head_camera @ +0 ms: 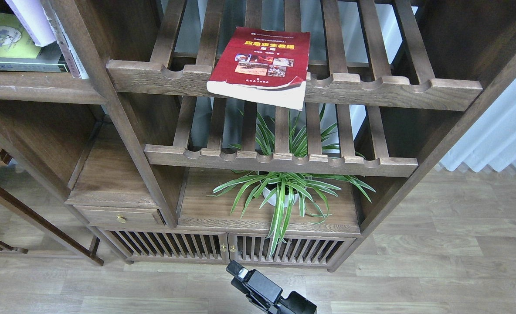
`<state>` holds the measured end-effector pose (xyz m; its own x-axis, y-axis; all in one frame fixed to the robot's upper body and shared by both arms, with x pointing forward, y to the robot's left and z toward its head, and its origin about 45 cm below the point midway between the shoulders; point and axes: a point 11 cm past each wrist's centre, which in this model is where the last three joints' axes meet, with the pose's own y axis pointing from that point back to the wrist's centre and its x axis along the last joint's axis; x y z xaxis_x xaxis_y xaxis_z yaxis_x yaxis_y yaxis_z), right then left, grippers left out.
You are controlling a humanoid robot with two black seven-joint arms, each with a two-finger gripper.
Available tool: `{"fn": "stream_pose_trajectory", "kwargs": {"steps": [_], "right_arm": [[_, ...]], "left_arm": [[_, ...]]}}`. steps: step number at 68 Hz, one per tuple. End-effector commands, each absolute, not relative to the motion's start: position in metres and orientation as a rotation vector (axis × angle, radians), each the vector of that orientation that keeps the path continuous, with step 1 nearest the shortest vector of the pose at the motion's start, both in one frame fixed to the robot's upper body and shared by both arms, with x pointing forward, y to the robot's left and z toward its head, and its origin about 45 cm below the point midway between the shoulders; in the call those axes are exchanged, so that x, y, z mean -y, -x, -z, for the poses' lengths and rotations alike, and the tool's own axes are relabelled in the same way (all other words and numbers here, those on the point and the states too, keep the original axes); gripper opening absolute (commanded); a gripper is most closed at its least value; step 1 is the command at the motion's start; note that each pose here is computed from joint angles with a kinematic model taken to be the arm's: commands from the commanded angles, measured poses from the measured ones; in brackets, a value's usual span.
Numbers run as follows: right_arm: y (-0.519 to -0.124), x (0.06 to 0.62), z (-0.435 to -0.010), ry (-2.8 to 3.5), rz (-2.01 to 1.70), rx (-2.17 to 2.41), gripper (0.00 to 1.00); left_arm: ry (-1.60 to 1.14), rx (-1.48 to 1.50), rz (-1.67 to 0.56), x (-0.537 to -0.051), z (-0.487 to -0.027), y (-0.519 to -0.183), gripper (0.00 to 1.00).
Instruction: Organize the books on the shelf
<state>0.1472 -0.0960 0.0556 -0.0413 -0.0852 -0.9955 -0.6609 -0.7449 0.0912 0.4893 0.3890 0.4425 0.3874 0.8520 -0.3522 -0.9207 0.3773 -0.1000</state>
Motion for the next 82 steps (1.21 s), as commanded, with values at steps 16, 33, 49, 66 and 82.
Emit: {"fn": "stream_pose_trajectory", "kwargs": {"steps": [16, 33, 49, 66, 82], "right_arm": [[-0.177, 0.114, -0.067, 1.768, -1.712, -0.850, 1.00], [-0.192, 0.118, -0.077, 1.766, -1.651, -0.847, 1.00], [-0.194, 0.119, -0.079, 1.765, -1.643, -0.845, 1.00], [-0.197, 0.121, -0.080, 1.761, -1.631, -0.852, 1.00], [-0.204, 0.126, -0.083, 1.751, -1.602, -0.864, 1.00]], "left_arm": [[0.394, -0.362, -1.103, -0.389, -0.415, -0.481, 0.46], [0.495, -0.336, -1.065, -0.395, -0.429, -0.468, 0.48], [0.602, -0.280, -1.075, -0.417, -0.452, -0.453, 0.48], [0.631, -0.265, -1.094, -0.432, -0.437, -0.430, 0.48], [0.675, -0.226, -1.069, -0.438, -0.434, -0.396, 0.49]]}}
